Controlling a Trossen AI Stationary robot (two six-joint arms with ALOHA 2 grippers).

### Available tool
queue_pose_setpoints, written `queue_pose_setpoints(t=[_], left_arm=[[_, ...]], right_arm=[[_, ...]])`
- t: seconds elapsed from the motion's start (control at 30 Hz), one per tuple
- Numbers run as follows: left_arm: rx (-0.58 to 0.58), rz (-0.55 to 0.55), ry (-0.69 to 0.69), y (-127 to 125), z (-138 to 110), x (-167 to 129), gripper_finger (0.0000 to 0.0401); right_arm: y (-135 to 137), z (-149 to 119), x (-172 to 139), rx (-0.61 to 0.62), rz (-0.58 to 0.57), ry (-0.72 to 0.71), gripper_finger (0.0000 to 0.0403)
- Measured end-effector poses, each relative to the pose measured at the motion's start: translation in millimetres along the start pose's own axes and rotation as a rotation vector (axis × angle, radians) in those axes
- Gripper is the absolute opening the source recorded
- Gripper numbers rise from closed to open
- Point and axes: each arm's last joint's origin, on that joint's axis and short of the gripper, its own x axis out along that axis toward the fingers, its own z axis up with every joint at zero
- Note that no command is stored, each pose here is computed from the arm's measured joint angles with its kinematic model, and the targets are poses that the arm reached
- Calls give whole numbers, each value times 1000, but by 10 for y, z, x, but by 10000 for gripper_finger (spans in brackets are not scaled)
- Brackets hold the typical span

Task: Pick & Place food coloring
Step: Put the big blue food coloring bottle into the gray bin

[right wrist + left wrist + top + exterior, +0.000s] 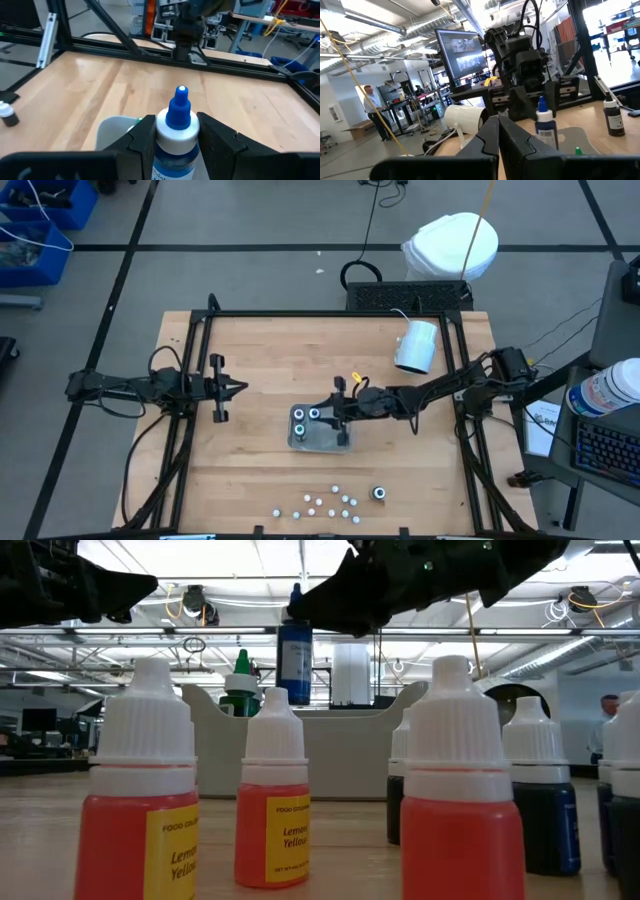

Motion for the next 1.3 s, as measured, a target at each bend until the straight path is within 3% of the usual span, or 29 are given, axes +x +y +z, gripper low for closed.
queue_pose_setpoints(t=[0.53, 1.3], left_arm=[[1, 0, 0, 0, 0, 0, 10], [-4, -2, 5, -2, -5, 0, 10]], right_arm=[[-93, -316, 236, 66, -37, 29, 120], [-30, -319, 230, 68, -15, 35, 121]])
